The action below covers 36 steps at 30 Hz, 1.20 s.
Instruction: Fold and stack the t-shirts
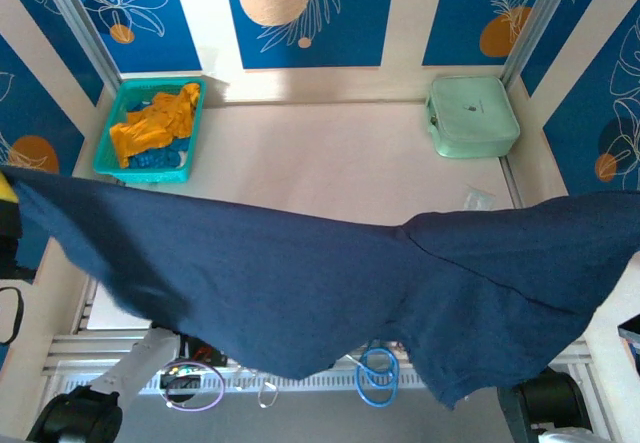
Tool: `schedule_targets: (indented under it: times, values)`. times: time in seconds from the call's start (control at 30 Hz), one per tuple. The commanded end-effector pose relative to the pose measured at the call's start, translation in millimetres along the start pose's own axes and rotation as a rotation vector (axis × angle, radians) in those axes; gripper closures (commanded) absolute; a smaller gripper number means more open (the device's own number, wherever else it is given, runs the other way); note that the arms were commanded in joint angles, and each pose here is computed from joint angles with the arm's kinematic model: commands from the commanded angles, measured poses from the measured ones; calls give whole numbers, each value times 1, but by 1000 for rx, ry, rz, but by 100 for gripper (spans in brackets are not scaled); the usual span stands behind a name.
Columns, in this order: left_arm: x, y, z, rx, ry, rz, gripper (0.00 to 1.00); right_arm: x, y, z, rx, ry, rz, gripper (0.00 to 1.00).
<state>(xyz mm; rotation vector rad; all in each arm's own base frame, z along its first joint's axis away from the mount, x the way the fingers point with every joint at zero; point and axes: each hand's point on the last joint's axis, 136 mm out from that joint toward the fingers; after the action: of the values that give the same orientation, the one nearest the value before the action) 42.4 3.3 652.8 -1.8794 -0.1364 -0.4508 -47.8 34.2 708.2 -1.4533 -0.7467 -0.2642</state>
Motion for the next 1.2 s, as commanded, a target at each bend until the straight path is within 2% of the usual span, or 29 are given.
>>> schedule_targets:
  times: [0.0, 0.17, 0.33, 0.47, 0.57, 0.67, 0.77, 0.93, 1.03, 1.17]
  values:
    - [-8, -14, 10, 34, -64, -56, 100, -10, -34, 0, -7, 23, -133, 100]
    - [-2, -21, 15, 69, -98, -79, 100, 8, -33, -6, -13, 30, -140, 100]
    - [20, -13, 21, 122, -133, -45, 100, 40, -7, -19, -28, 58, -59, 100]
    - [55, 9, 27, 170, -162, 27, 100, 79, 35, -35, -44, 86, 64, 100]
    - [90, 39, 30, 190, -166, 104, 100, 115, 86, -46, -41, 79, 205, 100]
    - [129, 90, 36, 193, -158, 215, 100, 150, 154, -56, -25, 58, 370, 100]
    - [168, 159, 46, 188, -148, 346, 100, 179, 235, -70, -17, 56, 542, 100]
    - [236, 304, 81, 209, -191, 584, 100, 220, 389, -105, -51, 89, 809, 100]
    - [275, 375, 106, 236, -246, 661, 100, 244, 483, -124, -87, 89, 936, 100]
    - [325, 449, 132, 274, -291, 710, 100, 270, 604, -142, -101, 76, 1080, 100]
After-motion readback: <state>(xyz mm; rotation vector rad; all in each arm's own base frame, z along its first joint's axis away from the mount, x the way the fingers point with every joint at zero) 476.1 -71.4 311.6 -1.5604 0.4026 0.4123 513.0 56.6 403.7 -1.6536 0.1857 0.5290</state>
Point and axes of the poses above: each hand's point on the last joint's axis, 136 mm out from that joint toward the fingers, its own x axis out along the fingers, its own z axis along the line the jaws close on, y = z × x, and after that the axes turned 9 degrees about -x, right-handed
